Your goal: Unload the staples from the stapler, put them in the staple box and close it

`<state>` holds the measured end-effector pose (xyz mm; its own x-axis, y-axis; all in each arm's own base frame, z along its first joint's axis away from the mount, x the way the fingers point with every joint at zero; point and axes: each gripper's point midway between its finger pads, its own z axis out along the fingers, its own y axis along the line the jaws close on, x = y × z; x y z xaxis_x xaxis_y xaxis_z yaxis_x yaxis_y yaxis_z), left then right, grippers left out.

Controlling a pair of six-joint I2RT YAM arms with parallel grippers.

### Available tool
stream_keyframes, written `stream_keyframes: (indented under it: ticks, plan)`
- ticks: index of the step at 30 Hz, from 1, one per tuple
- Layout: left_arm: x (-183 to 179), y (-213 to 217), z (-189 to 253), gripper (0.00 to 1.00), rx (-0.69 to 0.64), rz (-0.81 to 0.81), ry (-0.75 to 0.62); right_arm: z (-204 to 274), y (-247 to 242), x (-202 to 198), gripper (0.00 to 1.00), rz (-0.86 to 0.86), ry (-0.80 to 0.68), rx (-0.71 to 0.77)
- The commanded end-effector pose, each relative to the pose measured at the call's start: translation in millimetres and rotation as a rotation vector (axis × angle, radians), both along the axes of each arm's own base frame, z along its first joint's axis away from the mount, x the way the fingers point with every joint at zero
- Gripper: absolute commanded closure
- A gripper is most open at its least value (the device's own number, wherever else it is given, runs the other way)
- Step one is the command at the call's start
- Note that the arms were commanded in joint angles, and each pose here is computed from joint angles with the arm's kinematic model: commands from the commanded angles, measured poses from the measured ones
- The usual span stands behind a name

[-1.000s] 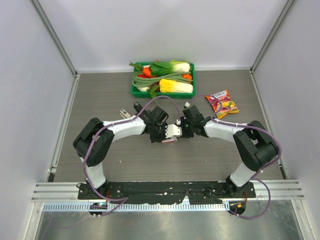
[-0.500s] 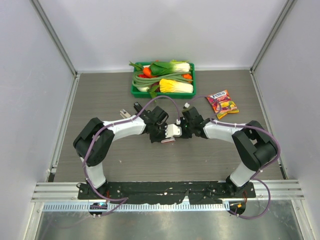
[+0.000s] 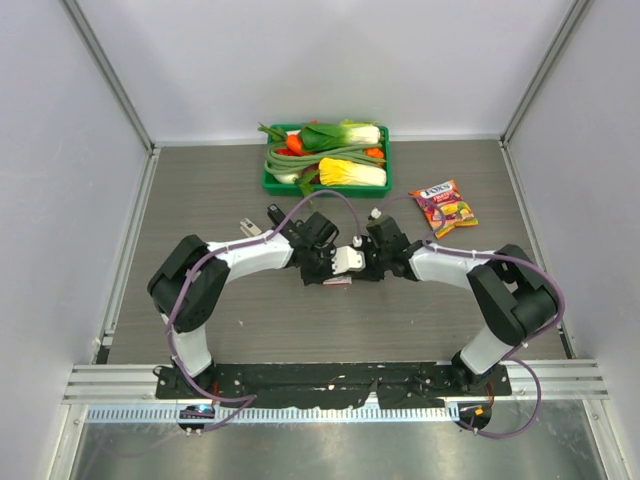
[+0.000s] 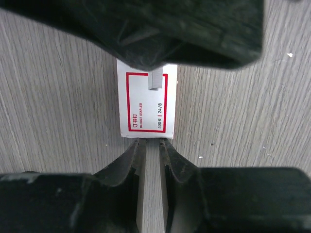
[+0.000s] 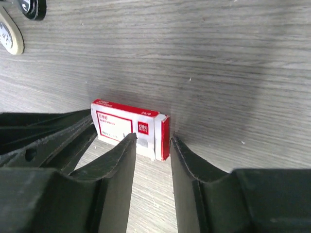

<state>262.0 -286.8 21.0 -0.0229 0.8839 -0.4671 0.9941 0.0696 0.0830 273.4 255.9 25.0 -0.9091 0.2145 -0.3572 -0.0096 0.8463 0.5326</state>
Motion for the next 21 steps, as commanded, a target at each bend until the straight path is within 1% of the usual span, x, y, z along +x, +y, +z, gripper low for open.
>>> stream_keyframes:
  ticks: [1,2,3,4,6,7,8,9,10,11,12,13,15,16,17,19,21]
  plan:
    - [9.1,-14.1,20.0,0.76,-0.044,0.03,-0.04,17.7,-17.6,-2.4,0.52,0.005,-0.027,-0.013]
    - [6.7,-10.1,21.4,0.74,-0.027,0.04,-0.029,18.4,-21.7,-2.6,0.49,0.005,-0.029,-0.018]
    - [8.9,-10.2,27.5,0.72,-0.026,0.055,-0.034,20.5,-25.0,-2.8,0.43,0.004,-0.032,-0.014]
    - [8.3,-9.6,32.2,0.64,-0.027,0.073,-0.028,24.5,-32.5,-1.6,0.33,-0.005,-0.042,-0.004]
    - [7.7,-8.7,49.5,0.55,-0.042,0.09,-0.037,29.1,-37.1,-2.5,0.3,-0.004,-0.046,0.015]
    - [7.2,-8.1,55.6,0.45,-0.048,0.103,-0.038,30.7,-41.2,-3.7,0.28,-0.007,-0.042,0.013]
    - [5.4,-6.5,69.9,0.38,-0.056,0.108,-0.041,37.8,-46.7,-0.2,0.28,-0.013,-0.064,0.014]
    - [4.4,-5.2,78.1,0.2,-0.059,0.112,-0.044,41.0,-49.5,0.6,0.28,-0.015,-0.07,0.012]
    - [3.9,-2.7,86.3,0.17,-0.057,0.119,-0.05,45.9,-52.8,0.6,0.27,-0.014,-0.074,0.005]
    - [0.8,2.3,104.2,0.15,-0.059,0.126,-0.058,53.1,-58.5,3.7,0.27,-0.012,-0.098,-0.004]
    - [1.6,6.7,113.5,0.06,-0.054,0.141,-0.072,57.2,-61.6,4.4,0.18,-0.008,-0.111,-0.015]
    - [0.9,19.1,120.0,0.04,-0.012,0.173,-0.087,62.3,-66.3,6.4,0.17,-0.013,-0.121,-0.04]
    - [4.8,29.8,147.9,0.0,-0.033,0.242,-0.111,74.6,-74.7,11.9,0.17,-0.021,-0.156,-0.085]
    - [3.1,40.7,153.4,0.0,-0.015,0.28,-0.103,77.5,-79.9,16.1,0.17,-0.031,-0.17,-0.117]
    - [8.4,49.8,167.7,0.0,-0.047,0.361,-0.108,81.5,-81.9,18.2,0.17,-0.016,-0.183,-0.138]
    - [8.2,65.6,175.8,0.0,-0.063,0.436,-0.083,94.6,-83.3,23.3,0.17,-0.005,-0.212,-0.155]
    - [16.0,91.1,188.5,0.0,-0.126,0.556,-0.064,108.4,-82.9,26.7,0.17,0.004,-0.256,-0.151]
